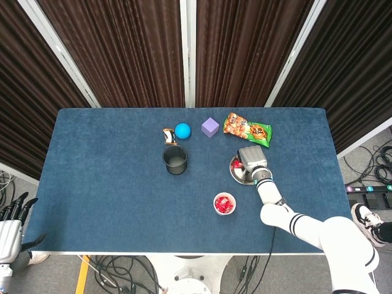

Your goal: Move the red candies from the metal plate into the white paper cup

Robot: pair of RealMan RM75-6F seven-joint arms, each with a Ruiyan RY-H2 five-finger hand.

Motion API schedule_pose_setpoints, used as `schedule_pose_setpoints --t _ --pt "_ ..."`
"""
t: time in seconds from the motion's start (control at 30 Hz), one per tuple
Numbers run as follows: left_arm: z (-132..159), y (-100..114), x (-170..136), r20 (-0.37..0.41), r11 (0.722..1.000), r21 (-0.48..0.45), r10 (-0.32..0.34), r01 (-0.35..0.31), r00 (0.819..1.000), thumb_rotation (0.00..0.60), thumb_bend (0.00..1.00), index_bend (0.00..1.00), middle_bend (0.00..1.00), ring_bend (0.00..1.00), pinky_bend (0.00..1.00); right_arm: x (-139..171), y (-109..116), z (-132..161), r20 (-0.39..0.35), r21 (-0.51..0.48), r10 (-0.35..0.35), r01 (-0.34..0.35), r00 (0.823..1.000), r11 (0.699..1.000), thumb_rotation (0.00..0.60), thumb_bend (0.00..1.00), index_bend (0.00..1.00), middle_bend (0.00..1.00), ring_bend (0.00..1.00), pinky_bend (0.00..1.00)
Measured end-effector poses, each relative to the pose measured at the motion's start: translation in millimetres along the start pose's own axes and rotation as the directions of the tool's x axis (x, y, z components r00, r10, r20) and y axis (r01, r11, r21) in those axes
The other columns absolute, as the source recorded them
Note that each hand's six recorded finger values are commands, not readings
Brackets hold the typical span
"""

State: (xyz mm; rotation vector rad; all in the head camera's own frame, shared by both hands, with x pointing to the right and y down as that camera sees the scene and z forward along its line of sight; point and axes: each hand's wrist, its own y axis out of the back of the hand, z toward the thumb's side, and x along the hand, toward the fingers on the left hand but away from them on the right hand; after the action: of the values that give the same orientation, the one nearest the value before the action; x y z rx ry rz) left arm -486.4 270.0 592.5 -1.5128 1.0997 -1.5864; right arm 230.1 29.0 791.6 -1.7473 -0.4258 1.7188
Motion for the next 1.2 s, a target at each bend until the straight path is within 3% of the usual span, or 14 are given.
schedule_pose_setpoints --t 0.43,0.67,0.83,1.0,1.1,1.2 --pt "-0.5 0.0 -0.9 0.000 1.000 -0.004 0.000 0.000 1.000 0.600 0.00 0.21 0.16 0.14 0.19 2.1 1.6 2.5 -0.011 -0.020 -0.015 0.014 1.000 1.000 0.600 0.35 0.58 0.96 0.94 1.00" --pt "2.6 3.1 1.5 0.009 1.000 0.000 0.007 -0.007 1.000 0.600 0.00 0.21 0.16 0.14 0.19 25.6 18.2 12.7 -0.098 -0.090 -0.050 0.042 0.994 0.995 0.600 0.35 0.59 0.96 0.94 1.00" --pt "7.0 5.2 3.4 0.021 1.000 0.005 0.012 -0.012 1.000 0.600 0.00 0.21 0.16 0.14 0.19 69.7 36.2 32.9 -0.245 -0.154 -0.085 0.048 0.966 0.987 0.600 0.35 0.59 0.96 0.94 1.00" --pt "10.5 7.1 3.2 0.028 1.000 0.006 0.017 -0.017 0.999 0.600 0.00 0.21 0.16 0.14 0.19 122.9 51.6 51.1 -0.404 -0.170 -0.129 0.064 0.905 0.983 0.600 0.35 0.59 0.96 0.94 1.00" --pt "9.7 8.3 1.9 0.024 1.000 0.007 0.020 -0.020 1.000 0.600 0.00 0.21 0.16 0.14 0.19 142.3 52.0 52.1 -0.453 -0.168 -0.140 0.070 0.880 0.983 0.600 0.35 0.58 0.96 0.94 1.00" --pt "9.1 8.3 0.6 0.023 1.000 0.006 0.019 -0.020 1.000 0.600 0.00 0.21 0.16 0.14 0.19 151.5 42.8 49.8 -0.471 -0.159 -0.125 0.055 0.873 0.986 0.600 0.35 0.56 0.96 0.94 1.00"
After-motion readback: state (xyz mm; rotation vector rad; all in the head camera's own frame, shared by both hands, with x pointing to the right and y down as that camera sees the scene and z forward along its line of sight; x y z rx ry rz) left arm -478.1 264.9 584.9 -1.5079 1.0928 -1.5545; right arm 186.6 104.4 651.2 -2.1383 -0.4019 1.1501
